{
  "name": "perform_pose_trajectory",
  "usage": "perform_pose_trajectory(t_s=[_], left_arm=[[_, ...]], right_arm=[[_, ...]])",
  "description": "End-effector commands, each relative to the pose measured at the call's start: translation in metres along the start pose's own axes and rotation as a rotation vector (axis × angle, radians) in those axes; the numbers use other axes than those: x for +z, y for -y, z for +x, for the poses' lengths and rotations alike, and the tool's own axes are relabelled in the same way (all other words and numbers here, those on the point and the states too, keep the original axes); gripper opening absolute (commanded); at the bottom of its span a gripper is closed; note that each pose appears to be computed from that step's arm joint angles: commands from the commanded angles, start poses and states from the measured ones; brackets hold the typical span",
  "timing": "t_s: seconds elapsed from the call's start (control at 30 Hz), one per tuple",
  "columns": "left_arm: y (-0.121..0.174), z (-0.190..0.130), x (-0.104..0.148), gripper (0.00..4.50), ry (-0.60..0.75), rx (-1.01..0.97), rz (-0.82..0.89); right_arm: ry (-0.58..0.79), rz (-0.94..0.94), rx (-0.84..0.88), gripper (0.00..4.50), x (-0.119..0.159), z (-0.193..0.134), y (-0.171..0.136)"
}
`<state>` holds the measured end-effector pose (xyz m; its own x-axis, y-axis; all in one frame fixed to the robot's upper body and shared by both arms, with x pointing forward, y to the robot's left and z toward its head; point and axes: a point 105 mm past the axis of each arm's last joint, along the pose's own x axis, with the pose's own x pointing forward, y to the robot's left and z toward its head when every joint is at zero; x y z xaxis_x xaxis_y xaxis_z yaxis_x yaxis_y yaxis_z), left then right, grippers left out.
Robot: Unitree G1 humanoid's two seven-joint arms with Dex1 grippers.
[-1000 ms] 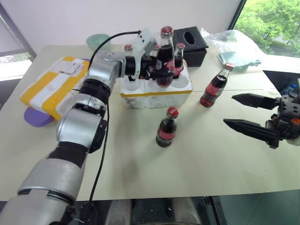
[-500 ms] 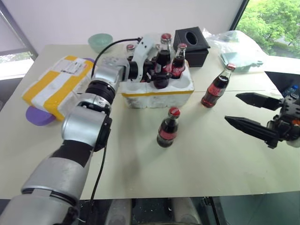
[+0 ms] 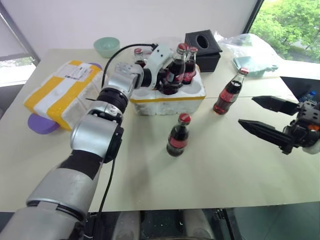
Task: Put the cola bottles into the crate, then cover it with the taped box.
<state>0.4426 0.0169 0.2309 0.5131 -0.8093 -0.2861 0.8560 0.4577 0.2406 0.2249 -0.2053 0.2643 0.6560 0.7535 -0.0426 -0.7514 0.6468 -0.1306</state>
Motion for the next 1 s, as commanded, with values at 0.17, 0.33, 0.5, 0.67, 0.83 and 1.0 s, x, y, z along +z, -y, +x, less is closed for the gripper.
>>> perform_pose_trajectory(t_s=[0.17,0.33,0.5,0.67,0.83,1.0], left_arm=[[-0.006,0.000,-0.014,4.45,-0.087,0.062,0.015],[-0.012,-0.007,-0.013,4.45,-0.080,0.075,-0.006],[-0.017,-0.009,-0.012,4.45,-0.073,0.099,-0.011],[-0.017,-0.011,-0.003,4.45,-0.046,0.089,-0.024],[-0.019,-0.015,0.009,4.45,-0.013,0.088,-0.063],[-0.021,-0.019,0.020,4.45,0.023,0.081,-0.121]], right_arm=[[0.037,-0.033,-0.007,4.50,0.007,0.001,-0.001],[0.036,-0.028,-0.009,4.50,0.005,0.002,0.000],[0.038,-0.025,-0.006,4.50,0.004,0.004,0.000],[0.035,-0.025,-0.005,4.50,0.005,0.005,0.002],[0.031,-0.022,-0.003,4.50,0.004,0.006,0.001],[0.026,-0.017,-0.001,4.50,0.002,0.007,0.000]])
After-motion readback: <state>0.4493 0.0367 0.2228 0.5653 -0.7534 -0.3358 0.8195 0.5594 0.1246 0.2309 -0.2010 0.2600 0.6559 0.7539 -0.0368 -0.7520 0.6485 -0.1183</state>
